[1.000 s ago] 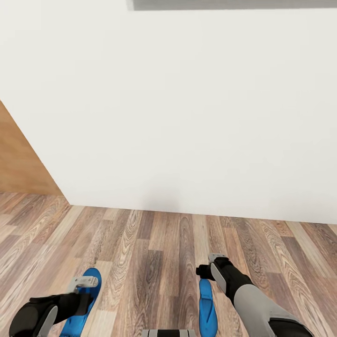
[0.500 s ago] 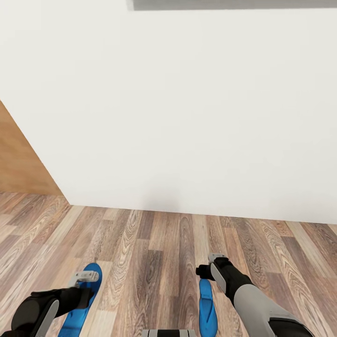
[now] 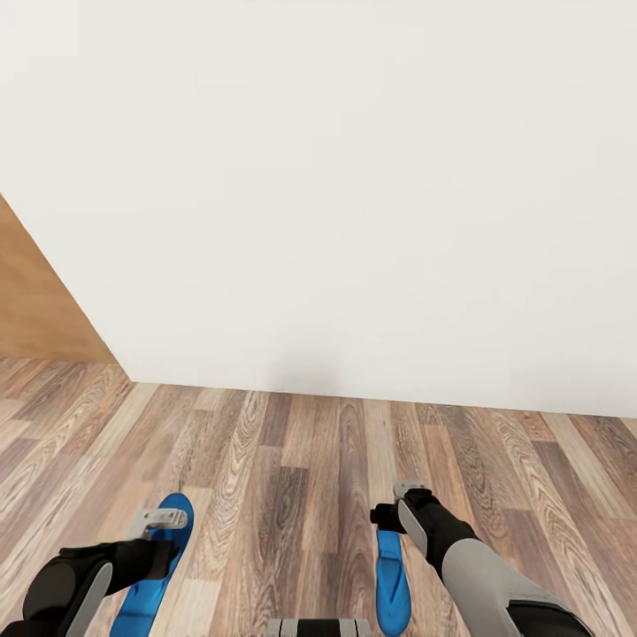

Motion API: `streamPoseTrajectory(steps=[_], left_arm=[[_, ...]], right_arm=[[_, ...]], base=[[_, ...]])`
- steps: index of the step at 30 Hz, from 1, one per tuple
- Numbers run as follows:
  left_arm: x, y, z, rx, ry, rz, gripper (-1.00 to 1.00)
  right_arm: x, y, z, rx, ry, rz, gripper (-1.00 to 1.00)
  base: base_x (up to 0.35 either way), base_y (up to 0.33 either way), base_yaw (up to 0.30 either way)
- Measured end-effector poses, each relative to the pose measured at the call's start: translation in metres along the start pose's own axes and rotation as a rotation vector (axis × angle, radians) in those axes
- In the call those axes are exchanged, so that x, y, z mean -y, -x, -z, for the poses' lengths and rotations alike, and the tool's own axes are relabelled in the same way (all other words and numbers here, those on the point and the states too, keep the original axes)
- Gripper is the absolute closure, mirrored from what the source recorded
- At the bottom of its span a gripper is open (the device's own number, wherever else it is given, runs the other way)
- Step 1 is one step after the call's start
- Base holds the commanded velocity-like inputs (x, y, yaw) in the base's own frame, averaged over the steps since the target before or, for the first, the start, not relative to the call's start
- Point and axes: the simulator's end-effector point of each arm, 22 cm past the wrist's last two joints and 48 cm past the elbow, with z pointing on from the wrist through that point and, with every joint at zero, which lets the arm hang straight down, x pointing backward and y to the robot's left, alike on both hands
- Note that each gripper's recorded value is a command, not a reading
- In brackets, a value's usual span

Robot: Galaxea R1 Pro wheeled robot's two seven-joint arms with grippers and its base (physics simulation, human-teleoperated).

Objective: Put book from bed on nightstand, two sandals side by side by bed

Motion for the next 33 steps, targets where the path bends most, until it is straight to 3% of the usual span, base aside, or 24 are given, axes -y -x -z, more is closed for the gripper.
streamPoseTrajectory(steps=[33], left_arm=[[0.000, 0.012, -0.001, 0.023, -0.001, -0.001, 1.00]], right_arm=[[0.003, -0.006, -0.005, -0.015, -0.005, 0.001, -1.00]], base=[[0.000, 0.000, 0.000]])
